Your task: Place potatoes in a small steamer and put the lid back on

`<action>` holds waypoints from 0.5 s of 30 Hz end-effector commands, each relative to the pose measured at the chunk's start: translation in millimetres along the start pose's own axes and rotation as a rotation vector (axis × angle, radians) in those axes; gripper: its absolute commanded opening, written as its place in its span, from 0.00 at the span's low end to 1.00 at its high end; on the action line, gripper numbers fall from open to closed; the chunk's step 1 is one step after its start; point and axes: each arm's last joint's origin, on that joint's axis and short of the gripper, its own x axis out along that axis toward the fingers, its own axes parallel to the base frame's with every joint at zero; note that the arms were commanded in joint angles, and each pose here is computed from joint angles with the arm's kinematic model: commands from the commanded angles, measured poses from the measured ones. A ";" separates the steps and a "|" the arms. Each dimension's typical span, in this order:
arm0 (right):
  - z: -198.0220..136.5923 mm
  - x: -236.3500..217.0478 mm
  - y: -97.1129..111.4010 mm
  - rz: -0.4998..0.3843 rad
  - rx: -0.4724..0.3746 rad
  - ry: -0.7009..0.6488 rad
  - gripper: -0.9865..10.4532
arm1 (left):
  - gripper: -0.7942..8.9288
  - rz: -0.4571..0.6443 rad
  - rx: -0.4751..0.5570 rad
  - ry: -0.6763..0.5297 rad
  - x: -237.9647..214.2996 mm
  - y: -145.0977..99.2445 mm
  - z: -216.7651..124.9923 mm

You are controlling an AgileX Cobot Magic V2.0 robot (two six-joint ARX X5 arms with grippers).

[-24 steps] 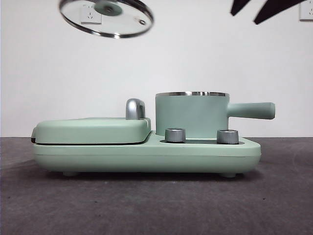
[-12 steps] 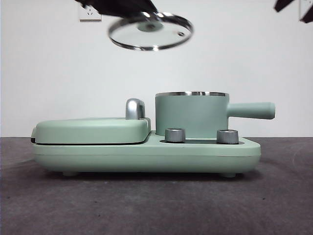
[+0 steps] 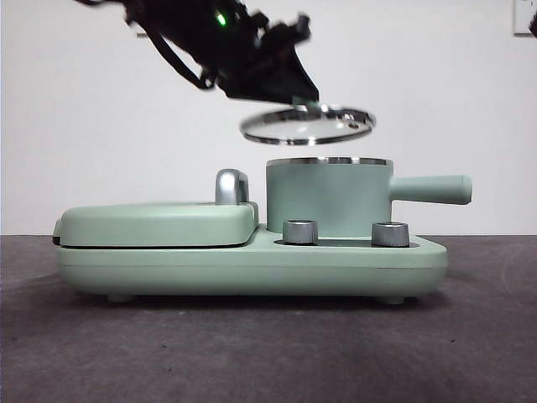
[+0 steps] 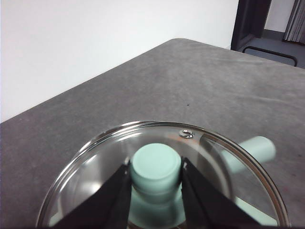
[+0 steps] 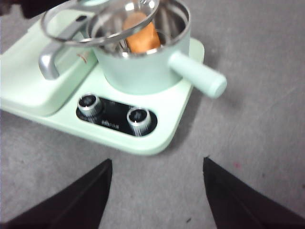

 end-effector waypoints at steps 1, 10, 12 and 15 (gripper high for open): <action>-4.7 -0.4 -0.3 0.003 0.034 0.003 0.35 | 0.09 0.002 0.021 -0.075 12.3 0.9 13.9; -11.7 -3.0 -1.7 -0.014 0.035 0.047 0.35 | 0.09 0.003 0.028 -0.085 44.2 7.2 6.4; -11.7 -3.0 -1.7 -0.014 0.035 0.047 0.35 | 0.09 0.002 0.028 -0.084 48.6 7.7 5.7; -11.6 -3.0 -2.1 -0.026 0.034 0.045 0.35 | 0.09 0.001 0.052 -0.083 51.1 7.3 4.9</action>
